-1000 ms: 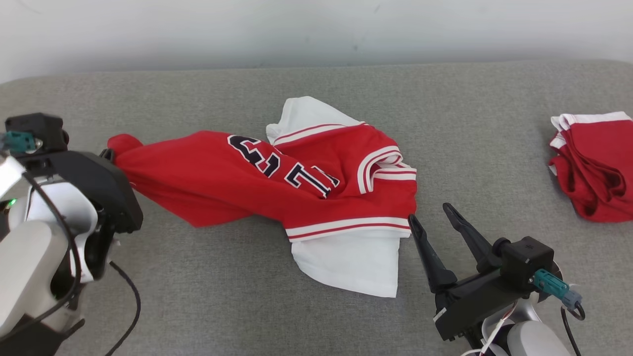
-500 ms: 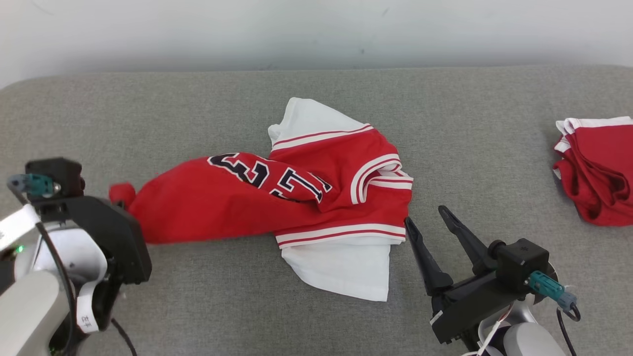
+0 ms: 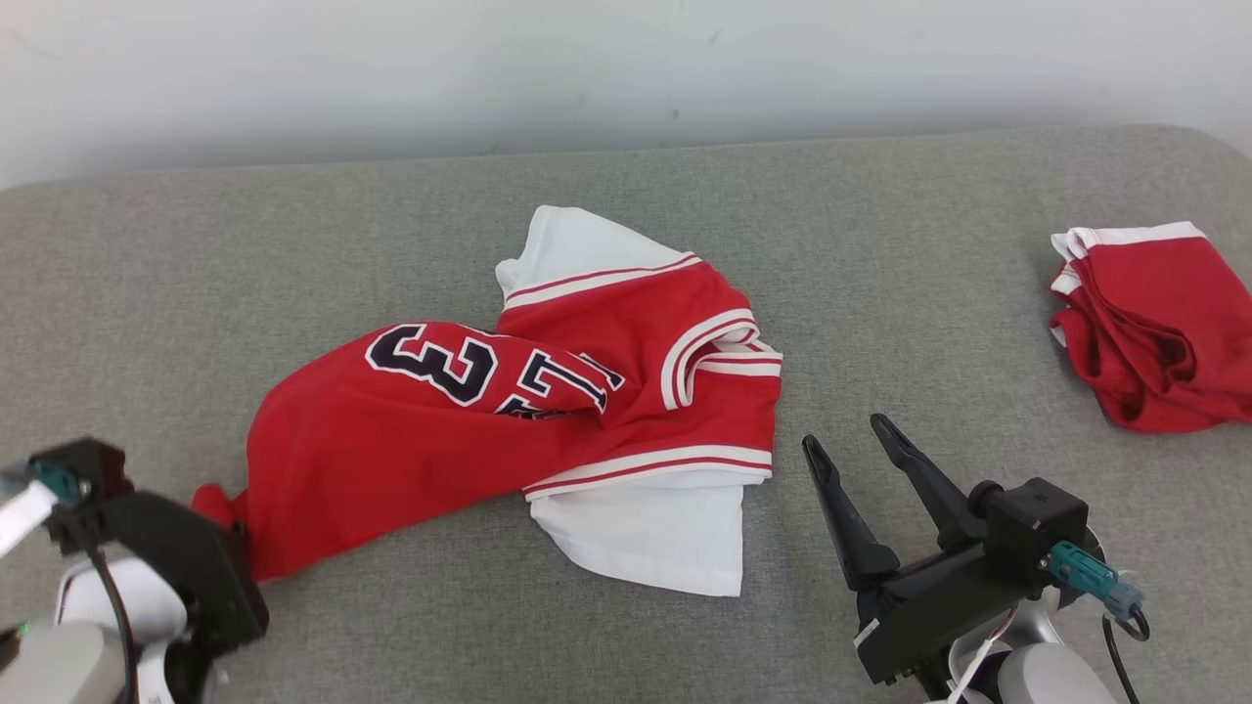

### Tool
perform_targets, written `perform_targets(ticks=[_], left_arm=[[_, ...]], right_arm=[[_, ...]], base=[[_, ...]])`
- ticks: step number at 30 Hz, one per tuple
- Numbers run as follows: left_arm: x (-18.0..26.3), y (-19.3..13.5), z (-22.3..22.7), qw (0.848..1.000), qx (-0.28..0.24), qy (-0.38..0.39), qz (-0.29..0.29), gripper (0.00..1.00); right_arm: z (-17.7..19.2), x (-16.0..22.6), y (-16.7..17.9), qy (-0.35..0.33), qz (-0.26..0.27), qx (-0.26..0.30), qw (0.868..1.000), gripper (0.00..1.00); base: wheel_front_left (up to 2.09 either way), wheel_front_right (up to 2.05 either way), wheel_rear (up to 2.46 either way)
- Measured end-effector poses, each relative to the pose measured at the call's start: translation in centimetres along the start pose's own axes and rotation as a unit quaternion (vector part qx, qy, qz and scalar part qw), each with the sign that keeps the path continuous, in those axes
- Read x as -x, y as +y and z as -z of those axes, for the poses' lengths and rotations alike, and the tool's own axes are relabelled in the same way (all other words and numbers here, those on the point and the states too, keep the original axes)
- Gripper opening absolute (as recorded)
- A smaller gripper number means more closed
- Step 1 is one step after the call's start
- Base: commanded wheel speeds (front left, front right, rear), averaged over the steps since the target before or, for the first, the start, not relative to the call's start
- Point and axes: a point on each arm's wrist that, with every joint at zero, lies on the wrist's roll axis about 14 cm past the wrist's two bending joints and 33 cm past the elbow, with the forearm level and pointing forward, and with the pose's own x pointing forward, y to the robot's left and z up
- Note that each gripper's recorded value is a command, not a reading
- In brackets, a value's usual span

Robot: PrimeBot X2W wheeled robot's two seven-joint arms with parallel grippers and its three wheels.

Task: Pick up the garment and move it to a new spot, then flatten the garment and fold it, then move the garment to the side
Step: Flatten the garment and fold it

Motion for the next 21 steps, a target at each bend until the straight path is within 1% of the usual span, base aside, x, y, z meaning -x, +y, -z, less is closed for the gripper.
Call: perform_targets(ticks=[7,12,16,21], left_arm=[[1.0,2.1,4.4,0.999,0.014,0.041,-0.022,1.00],[1.9,3.1,5.4,0.998,0.032,0.037,-0.031,1.00],[2.7,3.4,3.9,0.999,0.042,-0.012,-0.033,1.00],[3.7,3.0,0.5,0.993,0.048,-0.110,-0.020,1.00]], right_arm=[[0.1,-0.1,0.8,0.002,-0.011,0.000,1.000,1.00],[0.2,-0.4,1.6,0.006,-0.023,0.002,1.000,1.00],[0.0,-0.6,2.0,0.004,-0.030,0.003,1.000,1.00],[-0.2,-0.8,2.0,0.001,-0.031,0.004,1.000,1.00]], base=[[0.00,0.00,0.00],[0.00,0.00,0.00],[0.00,0.00,0.00],[0.00,0.00,0.00]])
